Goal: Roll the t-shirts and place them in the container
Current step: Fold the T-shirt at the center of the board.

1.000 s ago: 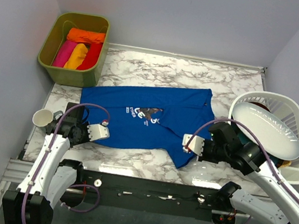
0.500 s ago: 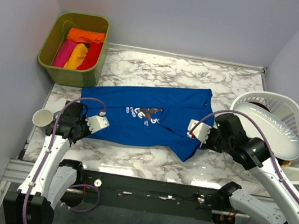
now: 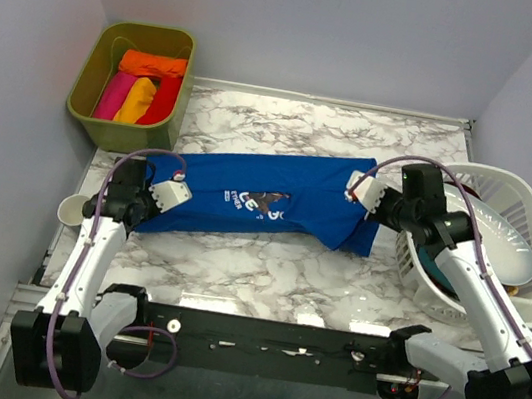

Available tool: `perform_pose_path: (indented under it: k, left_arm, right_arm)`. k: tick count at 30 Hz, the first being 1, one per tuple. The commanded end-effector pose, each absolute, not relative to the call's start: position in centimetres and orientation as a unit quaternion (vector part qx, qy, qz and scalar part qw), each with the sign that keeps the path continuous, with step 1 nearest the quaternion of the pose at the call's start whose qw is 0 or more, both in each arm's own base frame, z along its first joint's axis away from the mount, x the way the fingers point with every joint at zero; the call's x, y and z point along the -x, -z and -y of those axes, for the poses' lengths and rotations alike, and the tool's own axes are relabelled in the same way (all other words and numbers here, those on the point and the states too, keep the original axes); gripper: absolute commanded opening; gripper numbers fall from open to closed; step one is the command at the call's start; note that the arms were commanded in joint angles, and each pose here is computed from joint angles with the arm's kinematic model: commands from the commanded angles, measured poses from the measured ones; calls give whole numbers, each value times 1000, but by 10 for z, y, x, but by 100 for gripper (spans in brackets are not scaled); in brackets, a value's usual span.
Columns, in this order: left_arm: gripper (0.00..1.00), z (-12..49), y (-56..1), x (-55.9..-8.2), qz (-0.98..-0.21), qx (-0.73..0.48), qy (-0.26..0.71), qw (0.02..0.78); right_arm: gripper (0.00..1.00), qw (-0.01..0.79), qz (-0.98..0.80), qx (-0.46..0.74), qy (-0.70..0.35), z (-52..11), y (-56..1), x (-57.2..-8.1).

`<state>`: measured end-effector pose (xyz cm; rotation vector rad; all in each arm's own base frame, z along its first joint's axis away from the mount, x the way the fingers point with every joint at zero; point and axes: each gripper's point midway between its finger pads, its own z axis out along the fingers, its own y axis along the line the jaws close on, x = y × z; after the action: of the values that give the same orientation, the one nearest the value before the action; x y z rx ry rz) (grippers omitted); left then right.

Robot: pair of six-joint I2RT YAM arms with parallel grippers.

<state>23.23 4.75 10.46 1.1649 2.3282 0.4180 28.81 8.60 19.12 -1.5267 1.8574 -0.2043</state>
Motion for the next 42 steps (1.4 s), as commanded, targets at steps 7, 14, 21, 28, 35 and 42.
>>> perform_pose_path:
  k: [7, 14, 21, 28, 35, 42]
  left_arm:
    - [0, -80, -114, -290, -868, -391, -167, 257]
    - [0, -76, -113, -307, -866, -408, -140, 254]
    - [0, -82, -99, -312, -863, -430, -134, 228]
    - [0, -79, -91, -330, -867, -428, -115, 229]
    - [0, -80, -82, -339, -871, -423, -109, 224]
    - [2, -79, -72, -332, -872, -433, -95, 206]
  right_arm:
    - [0, 377, -700, 601, 86, -106, -211, -345]
    - [0, 353, -692, 624, 85, -113, -190, -368]
    - [0, 324, -689, 643, 81, -113, -182, -383]
    - [0, 290, -686, 661, 94, -101, -169, -402]
    - [0, 260, -687, 672, 93, -90, -166, -409]
    - [0, 221, -680, 695, 71, -86, -156, -398]
